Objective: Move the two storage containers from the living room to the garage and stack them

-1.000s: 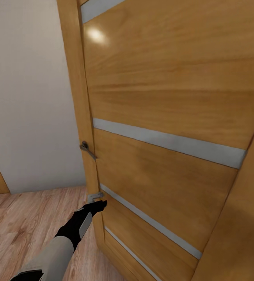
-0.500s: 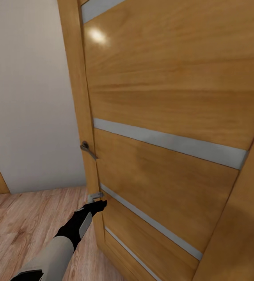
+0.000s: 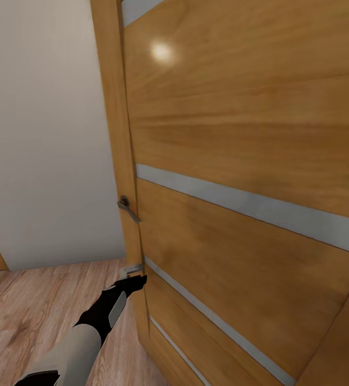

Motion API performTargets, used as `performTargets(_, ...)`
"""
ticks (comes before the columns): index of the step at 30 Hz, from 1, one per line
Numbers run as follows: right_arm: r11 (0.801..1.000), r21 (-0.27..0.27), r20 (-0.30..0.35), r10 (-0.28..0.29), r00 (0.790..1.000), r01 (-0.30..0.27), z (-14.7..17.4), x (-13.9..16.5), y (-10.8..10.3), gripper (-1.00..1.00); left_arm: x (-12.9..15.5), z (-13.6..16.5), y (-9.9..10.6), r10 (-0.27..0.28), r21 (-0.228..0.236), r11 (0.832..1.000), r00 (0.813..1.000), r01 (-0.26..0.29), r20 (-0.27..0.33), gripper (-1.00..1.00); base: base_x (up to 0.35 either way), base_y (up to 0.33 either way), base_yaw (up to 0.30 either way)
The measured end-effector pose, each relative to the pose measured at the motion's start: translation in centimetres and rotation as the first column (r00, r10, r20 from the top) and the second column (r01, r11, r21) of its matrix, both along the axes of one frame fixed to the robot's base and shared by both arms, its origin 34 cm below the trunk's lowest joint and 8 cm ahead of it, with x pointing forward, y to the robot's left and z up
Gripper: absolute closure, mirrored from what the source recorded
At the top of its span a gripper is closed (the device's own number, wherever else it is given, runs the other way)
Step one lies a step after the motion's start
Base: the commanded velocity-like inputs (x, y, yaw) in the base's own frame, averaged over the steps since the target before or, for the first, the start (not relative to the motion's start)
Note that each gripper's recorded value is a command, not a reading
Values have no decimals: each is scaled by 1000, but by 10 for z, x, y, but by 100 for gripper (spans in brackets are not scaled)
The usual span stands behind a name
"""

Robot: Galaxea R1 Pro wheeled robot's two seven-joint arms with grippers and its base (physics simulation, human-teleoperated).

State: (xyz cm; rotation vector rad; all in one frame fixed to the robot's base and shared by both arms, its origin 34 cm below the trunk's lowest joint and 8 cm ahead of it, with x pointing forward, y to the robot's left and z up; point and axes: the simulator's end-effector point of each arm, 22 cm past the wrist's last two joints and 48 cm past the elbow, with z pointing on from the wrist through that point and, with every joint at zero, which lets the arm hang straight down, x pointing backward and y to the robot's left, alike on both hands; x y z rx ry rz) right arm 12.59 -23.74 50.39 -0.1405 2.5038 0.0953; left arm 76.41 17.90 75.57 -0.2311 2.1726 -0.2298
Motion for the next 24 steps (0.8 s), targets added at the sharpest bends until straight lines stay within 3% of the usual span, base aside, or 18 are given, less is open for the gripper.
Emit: performTargets(24,1000,-1,0,-2,1000,2,0,0,-1,-100,0,0,0,-1,0,1000,1000,1,0,-100,1,0,-1)
